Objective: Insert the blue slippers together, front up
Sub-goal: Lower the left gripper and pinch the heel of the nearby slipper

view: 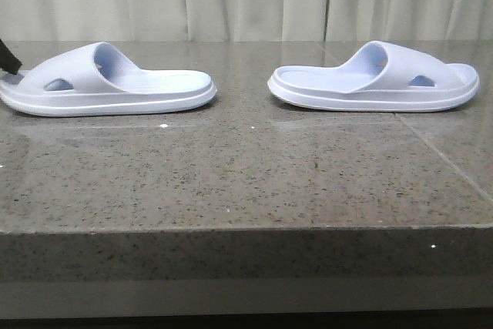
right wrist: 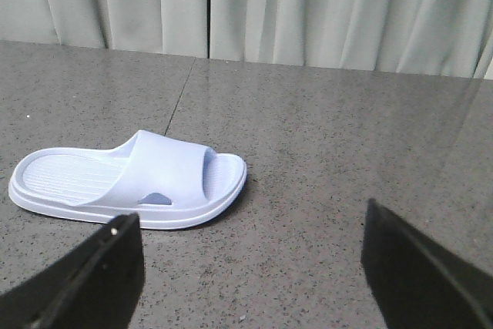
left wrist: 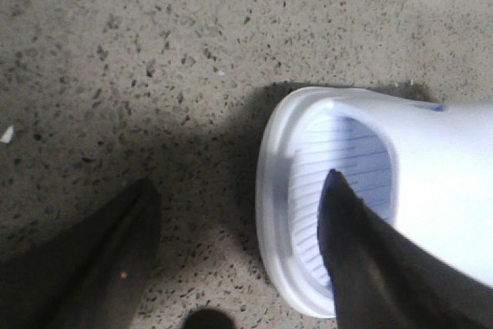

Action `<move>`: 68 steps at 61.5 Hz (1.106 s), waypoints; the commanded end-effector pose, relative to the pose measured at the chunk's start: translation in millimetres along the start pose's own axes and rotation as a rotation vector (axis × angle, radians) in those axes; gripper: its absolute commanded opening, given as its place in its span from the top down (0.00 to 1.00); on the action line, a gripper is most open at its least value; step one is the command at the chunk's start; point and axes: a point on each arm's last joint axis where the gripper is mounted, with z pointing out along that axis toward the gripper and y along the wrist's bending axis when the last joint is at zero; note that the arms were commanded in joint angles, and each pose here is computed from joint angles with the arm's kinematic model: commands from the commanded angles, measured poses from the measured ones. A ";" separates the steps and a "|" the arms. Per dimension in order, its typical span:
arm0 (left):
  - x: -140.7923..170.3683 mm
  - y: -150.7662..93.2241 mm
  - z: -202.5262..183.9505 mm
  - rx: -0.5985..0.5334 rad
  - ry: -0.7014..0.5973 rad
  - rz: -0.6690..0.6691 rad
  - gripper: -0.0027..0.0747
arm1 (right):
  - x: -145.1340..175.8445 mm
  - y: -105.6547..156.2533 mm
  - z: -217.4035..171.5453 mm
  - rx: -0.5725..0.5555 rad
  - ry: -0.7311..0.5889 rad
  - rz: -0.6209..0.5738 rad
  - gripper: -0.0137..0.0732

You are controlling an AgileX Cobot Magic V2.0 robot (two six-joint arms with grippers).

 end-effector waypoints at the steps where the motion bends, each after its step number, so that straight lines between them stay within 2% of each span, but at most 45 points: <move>1: -4.5 -19.2 -14.8 0.046 -0.040 0.033 0.40 | -18.9 -0.6 -2.1 0.007 -0.110 -0.015 0.15; 21: -1.3 -25.8 -7.3 0.061 0.010 0.054 0.40 | -18.9 -0.6 -2.1 0.007 -0.110 -0.015 0.15; 39: -1.4 -26.6 2.6 0.065 0.031 0.061 0.53 | -18.9 -0.6 -2.1 0.007 -0.110 -0.015 0.15; 55: 0.4 -19.2 30.3 0.114 0.106 0.023 0.54 | -18.8 -0.6 -2.0 0.007 -0.109 -0.015 0.15; 68: 1.1 -21.0 36.7 0.138 0.121 0.015 0.54 | -18.8 -0.6 -2.0 0.007 -0.109 -0.015 0.15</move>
